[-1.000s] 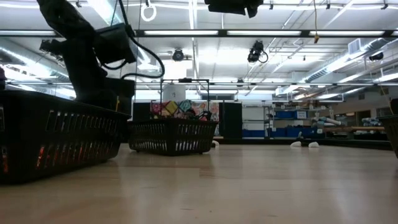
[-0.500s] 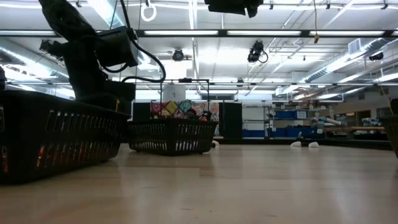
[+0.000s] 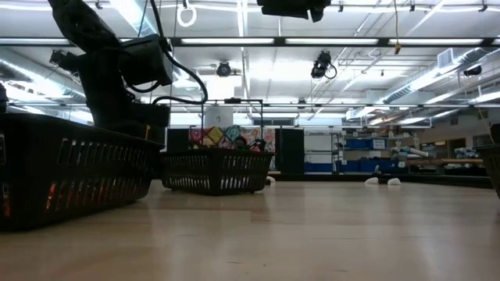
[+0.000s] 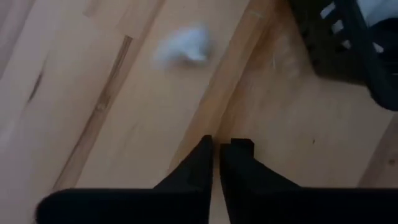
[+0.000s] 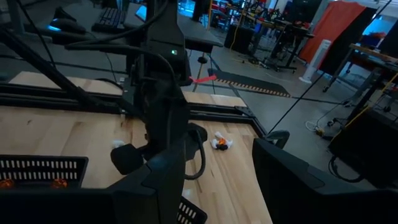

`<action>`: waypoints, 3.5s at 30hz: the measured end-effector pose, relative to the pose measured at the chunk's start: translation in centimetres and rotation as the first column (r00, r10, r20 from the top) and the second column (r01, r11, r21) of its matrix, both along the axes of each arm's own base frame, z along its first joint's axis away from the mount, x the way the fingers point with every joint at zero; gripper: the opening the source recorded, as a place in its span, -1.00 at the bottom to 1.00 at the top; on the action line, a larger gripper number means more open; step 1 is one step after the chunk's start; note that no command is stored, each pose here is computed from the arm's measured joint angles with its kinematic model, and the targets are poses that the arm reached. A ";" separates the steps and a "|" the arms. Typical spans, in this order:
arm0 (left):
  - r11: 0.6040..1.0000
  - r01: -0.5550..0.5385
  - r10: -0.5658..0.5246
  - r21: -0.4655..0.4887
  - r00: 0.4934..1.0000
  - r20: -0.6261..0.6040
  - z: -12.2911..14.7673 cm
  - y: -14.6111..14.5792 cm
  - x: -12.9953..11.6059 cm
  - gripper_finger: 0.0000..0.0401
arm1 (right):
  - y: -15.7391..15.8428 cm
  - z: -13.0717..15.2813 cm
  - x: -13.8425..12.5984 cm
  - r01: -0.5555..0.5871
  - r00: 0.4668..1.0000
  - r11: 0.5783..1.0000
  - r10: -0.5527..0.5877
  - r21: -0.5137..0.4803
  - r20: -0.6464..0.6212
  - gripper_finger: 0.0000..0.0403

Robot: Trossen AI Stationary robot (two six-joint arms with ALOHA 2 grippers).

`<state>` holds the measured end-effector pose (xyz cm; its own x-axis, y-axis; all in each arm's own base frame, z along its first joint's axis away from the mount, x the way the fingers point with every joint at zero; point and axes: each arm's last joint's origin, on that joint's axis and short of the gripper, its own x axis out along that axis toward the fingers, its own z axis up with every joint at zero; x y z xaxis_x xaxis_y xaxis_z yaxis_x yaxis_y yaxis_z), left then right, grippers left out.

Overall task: Sort Halloween decoration
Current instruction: Put the white ghost toy into the middle black basket, then put the black skeleton toy into the right black basket

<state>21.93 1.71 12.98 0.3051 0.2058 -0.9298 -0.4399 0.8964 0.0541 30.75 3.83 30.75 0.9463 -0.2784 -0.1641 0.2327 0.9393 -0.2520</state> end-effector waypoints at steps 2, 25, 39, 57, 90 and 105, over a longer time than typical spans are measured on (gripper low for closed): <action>1.000 0.007 -0.006 0.002 1.000 -0.003 0.0 0.0 0.0 -0.91 | 0.0 0.0 0.0 0.000 1.000 1.000 0.000 0.000 0.000 -0.05; 0.976 0.021 -0.101 0.218 0.927 0.362 7.4 -0.3 -1.9 -0.75 | -5.1 -4.1 -0.3 0.214 0.976 0.963 -0.203 0.165 -0.082 -0.05; 0.962 0.046 -0.212 0.270 0.751 0.626 7.7 -1.6 -5.3 -0.75 | -15.6 -15.5 5.1 0.432 0.860 0.802 -0.228 0.413 -0.457 -0.04; 0.960 0.072 -0.239 0.270 0.708 0.664 6.0 -2.5 -6.6 -0.75 | -15.7 -18.3 6.7 0.548 0.698 0.771 -0.208 0.325 -0.685 -0.14; 0.961 0.079 -0.239 0.266 0.723 0.648 5.8 -2.4 -6.7 -0.75 | -1.9 -4.0 -2.6 0.436 0.643 0.740 0.144 0.513 -0.753 -0.95; 0.941 0.093 -0.287 0.326 0.730 0.621 5.8 -2.4 -6.7 -0.75 | 8.8 -2.5 -10.3 0.737 0.352 0.470 0.345 0.485 -0.870 -0.70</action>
<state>15.26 -0.67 18.82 0.8717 0.2735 -0.4067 -0.2742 0.9599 0.0577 20.41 12.68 28.25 0.0335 0.3293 -0.9436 0.6295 0.7264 0.2759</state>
